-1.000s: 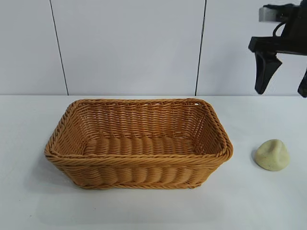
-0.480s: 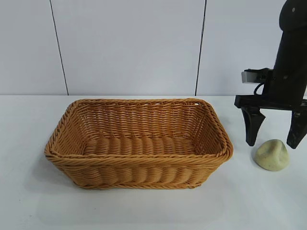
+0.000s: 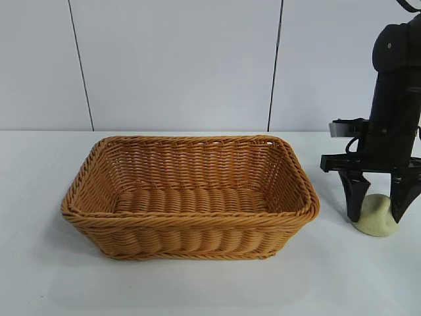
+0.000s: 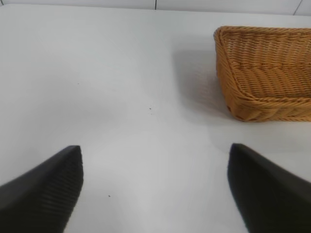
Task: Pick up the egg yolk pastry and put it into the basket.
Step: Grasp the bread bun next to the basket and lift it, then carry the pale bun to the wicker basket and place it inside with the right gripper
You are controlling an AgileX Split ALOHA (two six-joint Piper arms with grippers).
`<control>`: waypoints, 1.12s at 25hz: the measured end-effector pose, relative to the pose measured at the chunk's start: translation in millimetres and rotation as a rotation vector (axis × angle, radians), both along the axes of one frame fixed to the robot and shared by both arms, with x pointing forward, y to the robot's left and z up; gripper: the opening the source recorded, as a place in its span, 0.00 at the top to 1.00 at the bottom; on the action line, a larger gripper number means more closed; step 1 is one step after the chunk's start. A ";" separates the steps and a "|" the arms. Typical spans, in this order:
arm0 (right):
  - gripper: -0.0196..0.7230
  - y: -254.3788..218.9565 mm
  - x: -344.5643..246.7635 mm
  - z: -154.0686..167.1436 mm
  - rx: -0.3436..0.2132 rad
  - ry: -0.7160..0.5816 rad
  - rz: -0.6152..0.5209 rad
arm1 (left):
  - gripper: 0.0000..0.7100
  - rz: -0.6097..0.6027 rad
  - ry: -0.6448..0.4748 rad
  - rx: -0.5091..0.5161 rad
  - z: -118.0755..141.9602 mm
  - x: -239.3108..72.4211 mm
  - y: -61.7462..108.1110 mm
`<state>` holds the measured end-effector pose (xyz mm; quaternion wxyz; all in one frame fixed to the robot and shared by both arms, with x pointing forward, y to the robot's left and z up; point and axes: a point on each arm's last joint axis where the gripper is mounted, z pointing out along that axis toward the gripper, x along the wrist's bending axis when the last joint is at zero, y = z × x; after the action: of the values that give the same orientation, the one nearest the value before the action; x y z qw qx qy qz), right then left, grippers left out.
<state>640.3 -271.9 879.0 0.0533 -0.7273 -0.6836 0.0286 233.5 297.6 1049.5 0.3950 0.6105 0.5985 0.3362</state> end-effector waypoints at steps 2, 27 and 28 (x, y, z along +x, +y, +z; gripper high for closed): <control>0.72 0.2 -0.5 0.1 0.002 0.005 -0.002 | 0.11 0.000 0.000 0.000 0.0 0.0 0.0; 0.79 25.5 4.9 142.7 0.148 -0.282 0.013 | 0.11 0.000 0.000 0.000 0.0 0.0 0.0; 0.79 34.3 4.3 143.1 0.165 -0.285 0.031 | 0.11 0.000 0.000 0.000 0.0 0.0 0.0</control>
<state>644.6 -237.6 1022.1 0.0150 -0.7065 -0.6954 -0.1304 233.5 297.6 1049.5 0.3950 0.6106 0.5984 0.3362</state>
